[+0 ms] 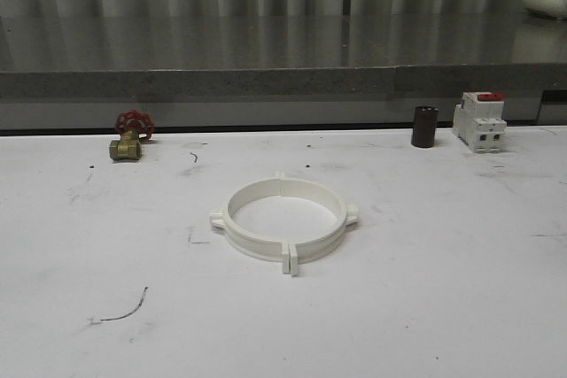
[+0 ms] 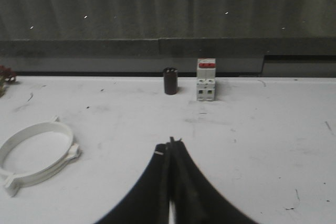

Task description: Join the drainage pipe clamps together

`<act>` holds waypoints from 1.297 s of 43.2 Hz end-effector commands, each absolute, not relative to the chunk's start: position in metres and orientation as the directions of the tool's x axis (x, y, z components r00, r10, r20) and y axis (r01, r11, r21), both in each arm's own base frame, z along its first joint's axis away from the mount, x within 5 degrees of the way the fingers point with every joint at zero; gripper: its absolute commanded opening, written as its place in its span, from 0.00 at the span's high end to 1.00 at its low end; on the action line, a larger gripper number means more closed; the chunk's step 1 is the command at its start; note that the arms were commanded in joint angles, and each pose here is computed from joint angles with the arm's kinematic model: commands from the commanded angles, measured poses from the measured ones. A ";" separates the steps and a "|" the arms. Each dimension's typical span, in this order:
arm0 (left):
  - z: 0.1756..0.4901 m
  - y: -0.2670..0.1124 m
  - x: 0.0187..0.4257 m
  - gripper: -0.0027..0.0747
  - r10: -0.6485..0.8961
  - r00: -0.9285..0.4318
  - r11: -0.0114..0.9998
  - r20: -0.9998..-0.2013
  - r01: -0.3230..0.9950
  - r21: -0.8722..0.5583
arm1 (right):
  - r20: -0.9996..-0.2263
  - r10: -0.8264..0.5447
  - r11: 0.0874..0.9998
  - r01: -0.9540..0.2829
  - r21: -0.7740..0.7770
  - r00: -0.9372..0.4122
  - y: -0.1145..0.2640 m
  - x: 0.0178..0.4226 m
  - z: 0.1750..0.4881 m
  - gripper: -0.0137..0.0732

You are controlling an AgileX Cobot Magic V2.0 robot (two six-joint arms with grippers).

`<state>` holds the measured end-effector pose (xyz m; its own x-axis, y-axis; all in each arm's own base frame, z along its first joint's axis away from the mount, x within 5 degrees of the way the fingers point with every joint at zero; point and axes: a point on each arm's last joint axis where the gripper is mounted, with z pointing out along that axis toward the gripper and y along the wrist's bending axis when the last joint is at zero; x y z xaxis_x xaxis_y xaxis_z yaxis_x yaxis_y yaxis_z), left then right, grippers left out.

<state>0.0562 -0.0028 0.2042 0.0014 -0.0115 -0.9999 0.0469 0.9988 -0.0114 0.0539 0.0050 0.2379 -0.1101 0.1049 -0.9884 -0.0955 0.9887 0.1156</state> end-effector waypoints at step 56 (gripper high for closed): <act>0.205 -0.002 0.056 0.99 -0.027 0.073 0.999 -0.997 0.045 -0.023 | -0.982 0.119 0.993 -0.004 0.120 0.149 -0.001 0.054 0.212 0.91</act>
<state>0.0562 -0.0028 0.2042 0.0013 -0.0131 -0.9999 0.0469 0.9988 -0.0131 0.0566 0.0003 0.2027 0.0512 0.1394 -0.9889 -0.0096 0.9902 0.1391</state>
